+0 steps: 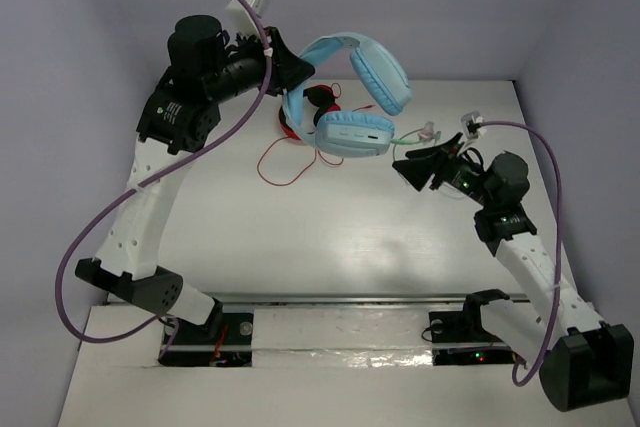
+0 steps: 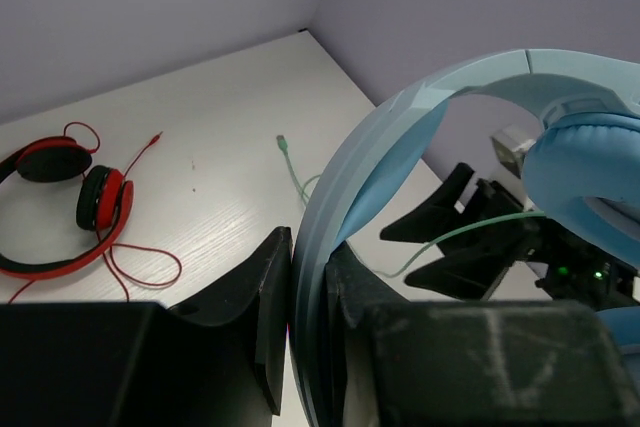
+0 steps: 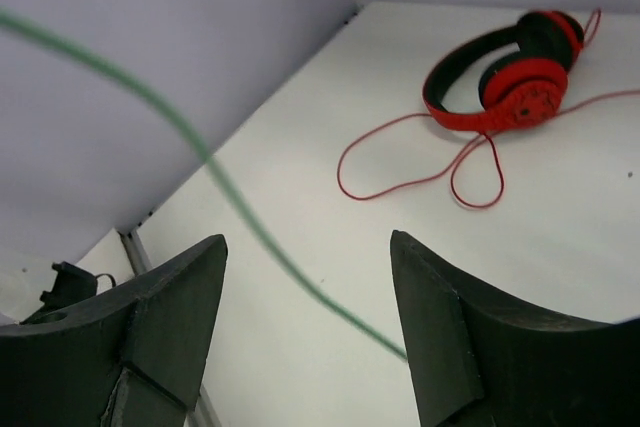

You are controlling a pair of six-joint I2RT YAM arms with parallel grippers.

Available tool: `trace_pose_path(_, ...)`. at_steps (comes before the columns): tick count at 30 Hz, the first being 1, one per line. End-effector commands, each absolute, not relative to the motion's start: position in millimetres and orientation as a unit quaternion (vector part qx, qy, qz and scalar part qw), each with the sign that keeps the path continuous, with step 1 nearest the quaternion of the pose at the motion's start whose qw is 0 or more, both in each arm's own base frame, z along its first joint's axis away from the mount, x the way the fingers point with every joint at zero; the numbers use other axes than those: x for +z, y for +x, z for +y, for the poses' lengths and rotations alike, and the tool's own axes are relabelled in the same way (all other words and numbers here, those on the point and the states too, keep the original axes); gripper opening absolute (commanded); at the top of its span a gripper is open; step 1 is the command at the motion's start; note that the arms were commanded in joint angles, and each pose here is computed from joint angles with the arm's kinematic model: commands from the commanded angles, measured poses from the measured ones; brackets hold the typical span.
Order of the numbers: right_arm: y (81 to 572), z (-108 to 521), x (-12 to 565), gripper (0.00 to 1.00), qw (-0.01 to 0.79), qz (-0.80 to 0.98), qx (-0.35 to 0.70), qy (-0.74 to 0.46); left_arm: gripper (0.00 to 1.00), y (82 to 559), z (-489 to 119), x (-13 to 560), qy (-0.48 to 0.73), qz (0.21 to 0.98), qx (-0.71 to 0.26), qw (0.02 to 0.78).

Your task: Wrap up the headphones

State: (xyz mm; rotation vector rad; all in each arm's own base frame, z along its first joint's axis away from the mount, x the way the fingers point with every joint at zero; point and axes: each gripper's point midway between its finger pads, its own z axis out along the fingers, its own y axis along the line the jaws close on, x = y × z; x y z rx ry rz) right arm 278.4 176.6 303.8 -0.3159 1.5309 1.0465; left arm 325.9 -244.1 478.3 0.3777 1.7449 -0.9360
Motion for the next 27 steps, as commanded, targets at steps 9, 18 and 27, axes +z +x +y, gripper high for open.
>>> trace_pose_path(9,299.3,176.0,300.6,0.66,0.613,0.645,0.436,-0.137,0.0,276.4,-232.6,578.7,0.176,0.629,-0.453,0.606)
trace_pose_path(18,277.9,189.3,285.3,0.62,0.577,0.63,0.497,-0.151,0.0,272.6,-238.2,593.3,0.18,0.61,-0.478,0.605)
trace_pose_path(27,266.3,154.1,329.7,0.14,0.668,0.6,0.434,-0.077,0.0,291.1,-237.1,582.7,0.166,0.625,-0.462,0.607)
